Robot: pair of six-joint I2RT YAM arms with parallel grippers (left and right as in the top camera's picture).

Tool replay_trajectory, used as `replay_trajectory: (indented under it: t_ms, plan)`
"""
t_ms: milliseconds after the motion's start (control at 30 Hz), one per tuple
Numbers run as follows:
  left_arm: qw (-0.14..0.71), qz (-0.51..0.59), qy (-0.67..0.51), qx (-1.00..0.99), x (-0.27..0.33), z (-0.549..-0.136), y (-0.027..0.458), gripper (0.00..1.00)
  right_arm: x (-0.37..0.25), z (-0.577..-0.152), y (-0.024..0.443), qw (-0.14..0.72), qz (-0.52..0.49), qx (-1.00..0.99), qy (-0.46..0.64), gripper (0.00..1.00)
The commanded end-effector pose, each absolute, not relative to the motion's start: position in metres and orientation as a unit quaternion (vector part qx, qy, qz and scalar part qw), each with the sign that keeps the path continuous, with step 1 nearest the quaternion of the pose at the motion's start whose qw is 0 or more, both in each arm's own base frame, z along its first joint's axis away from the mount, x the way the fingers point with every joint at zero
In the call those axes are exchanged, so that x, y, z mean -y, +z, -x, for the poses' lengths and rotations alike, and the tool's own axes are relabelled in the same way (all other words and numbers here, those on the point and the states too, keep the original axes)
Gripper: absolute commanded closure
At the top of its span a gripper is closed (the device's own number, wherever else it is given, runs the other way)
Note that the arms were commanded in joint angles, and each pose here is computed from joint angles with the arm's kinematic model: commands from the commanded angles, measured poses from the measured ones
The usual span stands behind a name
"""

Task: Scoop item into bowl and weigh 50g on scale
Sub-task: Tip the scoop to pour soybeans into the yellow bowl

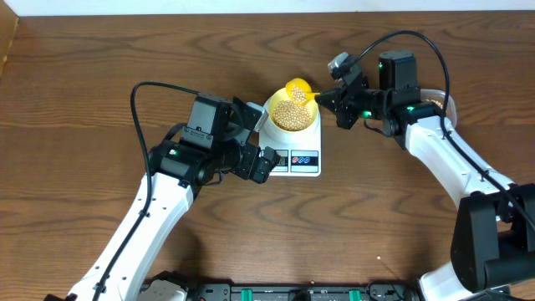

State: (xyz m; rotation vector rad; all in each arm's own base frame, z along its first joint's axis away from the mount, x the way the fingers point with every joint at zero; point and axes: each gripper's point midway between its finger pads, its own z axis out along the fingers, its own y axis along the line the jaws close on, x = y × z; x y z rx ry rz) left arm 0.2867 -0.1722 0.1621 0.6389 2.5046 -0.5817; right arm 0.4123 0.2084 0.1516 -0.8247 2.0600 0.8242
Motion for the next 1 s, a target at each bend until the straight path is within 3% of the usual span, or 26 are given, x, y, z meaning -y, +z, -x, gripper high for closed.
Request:
replay_trajectory:
  t_ms: [0, 600, 967]
  plan:
    - [0.242, -0.231, -0.211, -0.919, 0.172, -0.287, 0.161, 0.02, -0.210, -0.411, 0.164, 0.374, 0.289, -0.813, 0.340, 0.99]
    - [0.242, -0.231, -0.211, -0.919, 0.172, -0.287, 0.161, 0.02, -0.218, -0.404, 0.171, 0.366, 0.295, -0.800, 0.373, 0.99]
    - [0.242, -0.231, -0.211, -0.919, 0.172, -0.287, 0.161, 0.02, -0.216, -0.401, 0.166, 0.391, 0.373, -0.773, 0.333, 0.99]
